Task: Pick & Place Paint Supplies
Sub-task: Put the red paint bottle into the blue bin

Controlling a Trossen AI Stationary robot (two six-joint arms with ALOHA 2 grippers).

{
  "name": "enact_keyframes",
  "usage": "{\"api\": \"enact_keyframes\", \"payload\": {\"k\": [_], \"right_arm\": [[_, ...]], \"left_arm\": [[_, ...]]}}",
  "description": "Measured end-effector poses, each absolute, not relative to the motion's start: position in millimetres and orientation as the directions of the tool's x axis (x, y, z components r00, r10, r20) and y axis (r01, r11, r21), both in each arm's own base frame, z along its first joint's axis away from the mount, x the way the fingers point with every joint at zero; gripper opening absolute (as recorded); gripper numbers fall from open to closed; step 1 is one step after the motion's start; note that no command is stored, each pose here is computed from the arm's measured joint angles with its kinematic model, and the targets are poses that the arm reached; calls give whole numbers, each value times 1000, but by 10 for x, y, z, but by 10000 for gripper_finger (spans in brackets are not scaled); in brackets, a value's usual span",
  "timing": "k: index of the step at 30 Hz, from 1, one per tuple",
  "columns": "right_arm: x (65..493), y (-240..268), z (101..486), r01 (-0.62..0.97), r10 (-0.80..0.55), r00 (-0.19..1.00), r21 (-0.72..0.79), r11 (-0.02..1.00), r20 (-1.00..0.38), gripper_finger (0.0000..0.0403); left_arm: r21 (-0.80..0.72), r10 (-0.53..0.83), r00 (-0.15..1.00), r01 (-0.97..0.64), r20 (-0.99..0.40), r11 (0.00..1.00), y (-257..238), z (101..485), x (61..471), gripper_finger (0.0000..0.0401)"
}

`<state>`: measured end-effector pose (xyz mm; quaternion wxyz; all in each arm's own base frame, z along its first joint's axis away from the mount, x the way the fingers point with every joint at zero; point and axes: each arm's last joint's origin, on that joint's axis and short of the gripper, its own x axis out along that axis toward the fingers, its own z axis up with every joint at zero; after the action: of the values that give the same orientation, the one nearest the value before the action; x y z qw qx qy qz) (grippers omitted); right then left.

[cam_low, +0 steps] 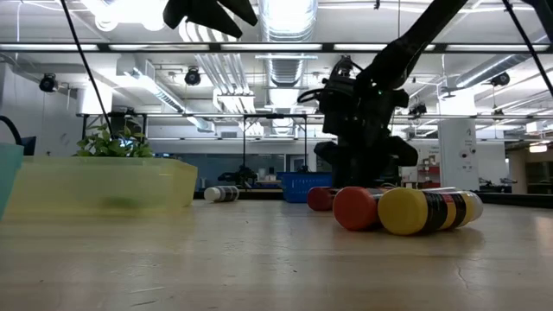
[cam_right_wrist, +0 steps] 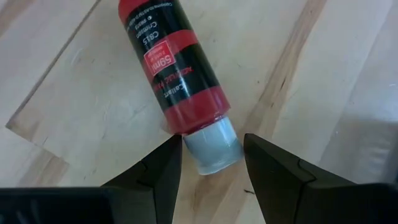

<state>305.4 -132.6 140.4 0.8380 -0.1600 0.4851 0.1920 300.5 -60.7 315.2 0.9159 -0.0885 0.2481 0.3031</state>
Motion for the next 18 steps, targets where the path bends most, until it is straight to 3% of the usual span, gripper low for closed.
{"api": "enact_keyframes", "payload": {"k": [13, 18], "right_arm": [[2988, -1230, 1300, -416, 220, 428, 25, 909, -876, 170], [2991, -1224, 1316, -336, 232, 432, 83, 938, -871, 123]], "left_arm": [[-4, 512, 692, -597, -509, 802, -607, 3150, 3003, 200], [0, 512, 691, -595, -510, 803, -606, 3149, 3002, 200]]}}
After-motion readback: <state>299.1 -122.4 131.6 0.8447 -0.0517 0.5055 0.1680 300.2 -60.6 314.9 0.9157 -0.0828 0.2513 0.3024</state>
